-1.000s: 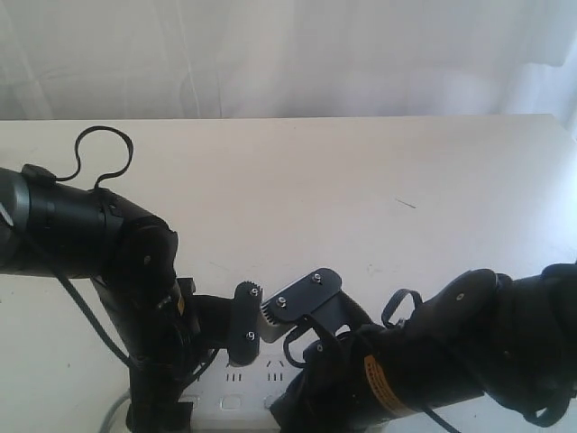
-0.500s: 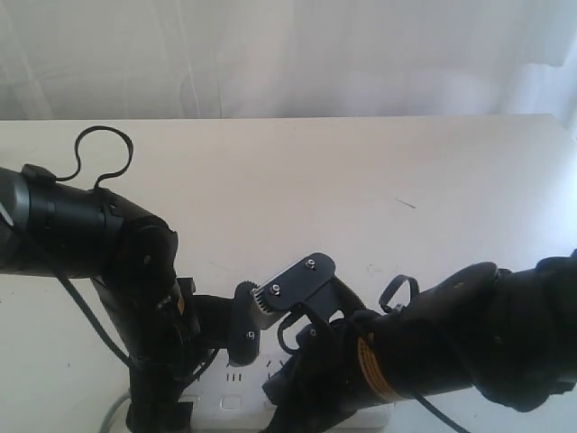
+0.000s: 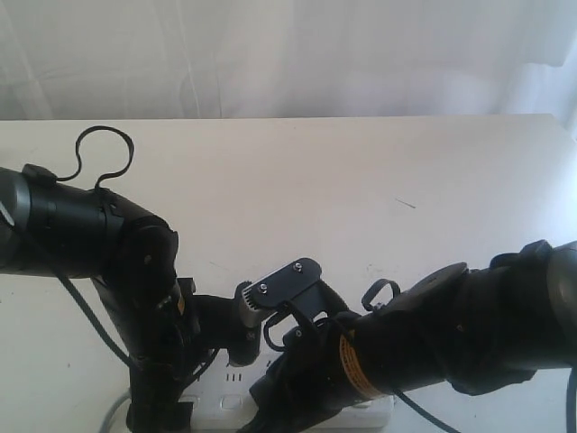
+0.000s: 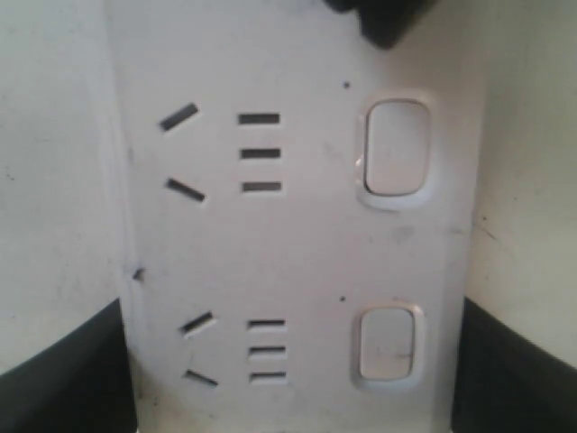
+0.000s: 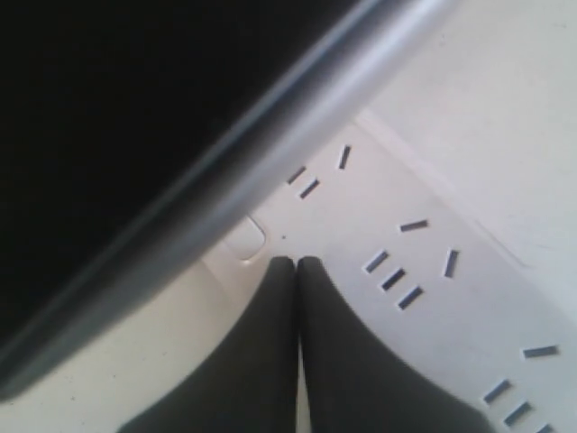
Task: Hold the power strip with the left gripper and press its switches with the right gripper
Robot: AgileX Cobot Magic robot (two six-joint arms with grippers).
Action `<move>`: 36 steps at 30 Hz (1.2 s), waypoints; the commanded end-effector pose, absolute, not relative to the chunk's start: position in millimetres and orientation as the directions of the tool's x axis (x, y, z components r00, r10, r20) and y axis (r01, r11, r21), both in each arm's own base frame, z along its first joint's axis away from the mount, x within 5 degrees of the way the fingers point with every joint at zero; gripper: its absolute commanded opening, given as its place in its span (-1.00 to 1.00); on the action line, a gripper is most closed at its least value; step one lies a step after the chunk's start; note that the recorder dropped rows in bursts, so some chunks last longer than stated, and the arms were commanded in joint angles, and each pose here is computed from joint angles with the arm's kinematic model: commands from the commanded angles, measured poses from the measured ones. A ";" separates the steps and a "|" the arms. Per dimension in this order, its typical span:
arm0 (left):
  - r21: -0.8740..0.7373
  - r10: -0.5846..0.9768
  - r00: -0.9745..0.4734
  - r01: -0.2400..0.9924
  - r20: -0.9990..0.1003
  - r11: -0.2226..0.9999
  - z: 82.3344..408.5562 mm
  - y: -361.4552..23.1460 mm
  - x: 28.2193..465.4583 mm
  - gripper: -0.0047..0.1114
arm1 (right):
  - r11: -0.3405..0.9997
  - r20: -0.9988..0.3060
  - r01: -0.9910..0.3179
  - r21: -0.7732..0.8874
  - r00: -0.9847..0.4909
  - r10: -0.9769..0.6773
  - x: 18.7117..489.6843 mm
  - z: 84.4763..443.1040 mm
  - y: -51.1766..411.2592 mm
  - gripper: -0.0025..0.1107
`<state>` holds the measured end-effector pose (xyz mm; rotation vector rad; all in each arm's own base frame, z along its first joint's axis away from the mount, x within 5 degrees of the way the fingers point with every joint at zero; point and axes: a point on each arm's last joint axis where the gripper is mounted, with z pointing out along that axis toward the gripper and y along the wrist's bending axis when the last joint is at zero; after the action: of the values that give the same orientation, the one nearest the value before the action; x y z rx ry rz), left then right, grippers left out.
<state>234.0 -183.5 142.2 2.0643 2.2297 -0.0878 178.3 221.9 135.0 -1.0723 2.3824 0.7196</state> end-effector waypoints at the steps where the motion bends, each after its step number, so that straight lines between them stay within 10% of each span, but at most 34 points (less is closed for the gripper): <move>1: -0.022 0.993 -0.082 0.997 -0.084 0.080 127.8 -183.5 229.3 -0.92 | 0.556 -0.530 -0.793 0.248 -0.592 -0.608 174.7 121.9 216.5 -0.96; 26: -0.031 0.994 -0.082 0.996 -0.077 0.080 127.8 -182.9 228.4 -0.92 | 0.606 -0.493 -0.773 0.186 -0.607 -0.623 174.0 116.4 205.7 -0.96; 36: -0.034 0.994 -0.082 0.996 -0.075 0.079 127.8 -182.7 228.2 -0.92 | 0.568 -0.709 -0.803 0.182 -0.507 -0.490 161.2 191.4 195.7 -0.96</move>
<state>234.1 -183.6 142.6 2.0657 2.2307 -0.0886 168.1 203.9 174.2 -1.0496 2.2589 0.6609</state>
